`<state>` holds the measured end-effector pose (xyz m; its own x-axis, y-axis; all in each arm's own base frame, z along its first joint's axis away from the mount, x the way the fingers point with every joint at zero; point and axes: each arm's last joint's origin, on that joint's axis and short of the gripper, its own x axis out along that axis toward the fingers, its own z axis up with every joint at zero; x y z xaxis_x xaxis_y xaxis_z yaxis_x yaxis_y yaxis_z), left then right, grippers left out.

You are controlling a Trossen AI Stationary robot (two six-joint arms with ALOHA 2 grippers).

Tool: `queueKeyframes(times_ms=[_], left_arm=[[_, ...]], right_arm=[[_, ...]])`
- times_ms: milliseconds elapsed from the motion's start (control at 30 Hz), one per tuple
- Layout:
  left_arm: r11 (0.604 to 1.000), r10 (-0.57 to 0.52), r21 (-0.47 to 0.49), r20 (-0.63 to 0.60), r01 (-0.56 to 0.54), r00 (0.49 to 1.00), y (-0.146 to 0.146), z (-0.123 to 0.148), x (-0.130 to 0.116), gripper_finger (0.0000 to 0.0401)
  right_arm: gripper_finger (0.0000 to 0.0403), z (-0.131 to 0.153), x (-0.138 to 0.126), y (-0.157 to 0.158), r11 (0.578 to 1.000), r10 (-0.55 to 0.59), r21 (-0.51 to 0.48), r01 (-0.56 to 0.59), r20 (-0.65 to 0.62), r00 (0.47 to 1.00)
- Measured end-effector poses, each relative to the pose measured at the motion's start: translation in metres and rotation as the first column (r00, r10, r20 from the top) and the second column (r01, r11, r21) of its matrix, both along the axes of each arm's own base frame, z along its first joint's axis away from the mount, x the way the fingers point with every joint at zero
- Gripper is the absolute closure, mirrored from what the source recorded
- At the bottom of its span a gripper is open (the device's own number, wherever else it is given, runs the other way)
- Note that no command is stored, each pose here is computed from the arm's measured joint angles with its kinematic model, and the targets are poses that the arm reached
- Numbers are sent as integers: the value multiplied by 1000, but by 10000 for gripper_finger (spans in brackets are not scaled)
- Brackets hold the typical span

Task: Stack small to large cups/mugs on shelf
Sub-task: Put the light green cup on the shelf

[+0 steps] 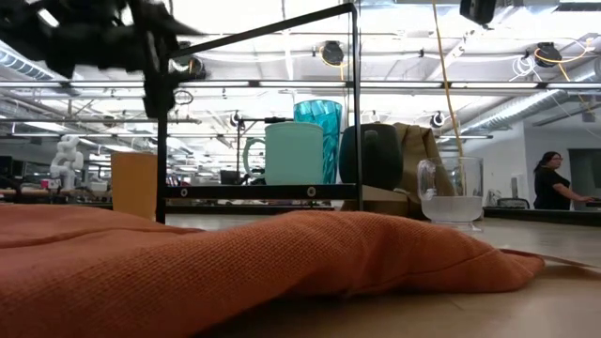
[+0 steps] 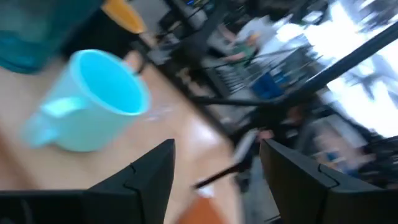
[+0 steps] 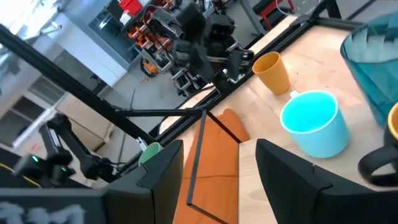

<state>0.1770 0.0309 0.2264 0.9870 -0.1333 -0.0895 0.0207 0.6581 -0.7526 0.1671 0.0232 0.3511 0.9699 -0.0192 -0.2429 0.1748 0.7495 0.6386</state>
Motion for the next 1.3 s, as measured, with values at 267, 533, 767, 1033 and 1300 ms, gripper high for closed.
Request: queueKeyframes(times_ms=[267, 533, 767, 1033, 1300], left_arm=[[956, -38, -283, 152, 80, 988, -17, 29, -21, 164], [824, -166, -518, 164, 228, 972, -40, 35, -24, 164], [793, -194, -541, 211, 280, 958, -60, 50, -26, 165], [860, -216, -447, 114, 244, 970, -83, 106, -32, 165], [917, -263, -347, -163, 195, 951, -112, 141, -20, 165]], right_arm=[[211, -2, 4, 1, 997, 15, -71, -16, -13, 1000], [211, -10, 16, 2, 976, 39, -211, -54, -73, 997], [211, -14, 22, 2, 979, 16, -201, -33, -88, 996], [211, -15, 23, 2, 981, 12, -189, -30, -94, 995], [211, -16, 24, 3, 980, 14, -195, -34, -101, 995]])
